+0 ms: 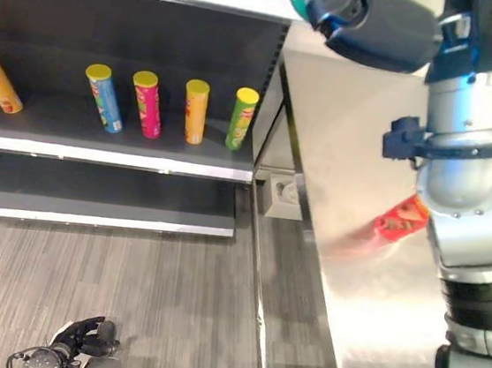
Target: Put the goods on the table back onto the shelves and tidy them up.
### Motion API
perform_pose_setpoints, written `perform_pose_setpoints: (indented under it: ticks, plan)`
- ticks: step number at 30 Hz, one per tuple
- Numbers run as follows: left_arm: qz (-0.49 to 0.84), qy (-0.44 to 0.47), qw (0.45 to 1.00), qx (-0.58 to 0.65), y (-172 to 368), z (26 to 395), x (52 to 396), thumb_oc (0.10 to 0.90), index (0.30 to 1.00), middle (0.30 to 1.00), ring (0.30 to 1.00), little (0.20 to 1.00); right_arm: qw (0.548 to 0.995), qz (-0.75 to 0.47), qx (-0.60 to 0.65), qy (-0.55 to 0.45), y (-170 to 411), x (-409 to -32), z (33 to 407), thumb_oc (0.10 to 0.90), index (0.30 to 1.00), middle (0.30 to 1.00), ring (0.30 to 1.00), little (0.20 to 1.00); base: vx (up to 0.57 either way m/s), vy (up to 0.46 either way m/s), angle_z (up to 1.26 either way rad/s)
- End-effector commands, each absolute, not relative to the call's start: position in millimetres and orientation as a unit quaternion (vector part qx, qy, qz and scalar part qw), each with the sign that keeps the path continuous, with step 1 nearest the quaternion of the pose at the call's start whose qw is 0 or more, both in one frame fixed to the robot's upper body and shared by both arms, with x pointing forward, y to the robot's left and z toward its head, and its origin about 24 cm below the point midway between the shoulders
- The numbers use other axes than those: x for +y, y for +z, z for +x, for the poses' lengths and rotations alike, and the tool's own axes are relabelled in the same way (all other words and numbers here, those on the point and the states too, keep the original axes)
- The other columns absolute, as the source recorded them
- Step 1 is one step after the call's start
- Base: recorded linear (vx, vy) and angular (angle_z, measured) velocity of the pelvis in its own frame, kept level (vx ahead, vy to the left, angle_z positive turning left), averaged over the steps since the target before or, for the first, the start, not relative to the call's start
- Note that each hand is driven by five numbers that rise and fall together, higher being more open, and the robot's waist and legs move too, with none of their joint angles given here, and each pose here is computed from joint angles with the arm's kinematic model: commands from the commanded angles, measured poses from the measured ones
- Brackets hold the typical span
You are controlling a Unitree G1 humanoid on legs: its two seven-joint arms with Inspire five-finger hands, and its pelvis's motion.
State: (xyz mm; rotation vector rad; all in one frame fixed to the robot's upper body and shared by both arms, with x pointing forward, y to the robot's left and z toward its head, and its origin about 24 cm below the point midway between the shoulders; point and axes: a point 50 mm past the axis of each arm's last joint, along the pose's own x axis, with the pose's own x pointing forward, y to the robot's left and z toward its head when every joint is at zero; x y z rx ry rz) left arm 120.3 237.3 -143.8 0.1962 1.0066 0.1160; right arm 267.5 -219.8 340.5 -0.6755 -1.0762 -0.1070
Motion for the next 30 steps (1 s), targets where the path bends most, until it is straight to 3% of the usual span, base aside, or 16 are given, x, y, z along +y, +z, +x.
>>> perform_pose_setpoints:
  ticks: [1,14,21,30]
  plan:
    - [0.132,0.055,0.859,0.492,-143.8,107.2,251.9,0.8,0.9,0.9,0.9,0.9,0.769,-0.292,-0.564,-0.08,373.7,-223.3,251.2,0.4,0.3,0.3,0.3,0.3,0.1,0.255,0.2]
    - [0.181,0.055,0.848,0.495,-139.6,106.2,268.7,0.8,0.9,0.9,0.9,0.9,0.774,-0.273,-0.562,-0.101,372.1,-218.6,260.1,0.4,0.3,0.3,0.3,0.3,0.06,0.26,0.06]
    - [0.174,0.074,0.85,0.491,-134.6,107.7,281.1,0.8,0.9,0.9,0.9,0.9,0.778,-0.284,-0.557,-0.061,388.4,-205.2,269.4,0.4,0.3,0.3,0.3,0.3,0.03,0.023,-0.16]
    - [0.155,0.074,0.845,0.507,-142.1,95.3,270.9,0.8,0.9,0.9,0.9,0.9,0.787,-0.283,-0.547,-0.045,406.6,-197.7,282.8,0.4,0.3,0.3,0.3,0.3,0.11,-0.083,0.4]
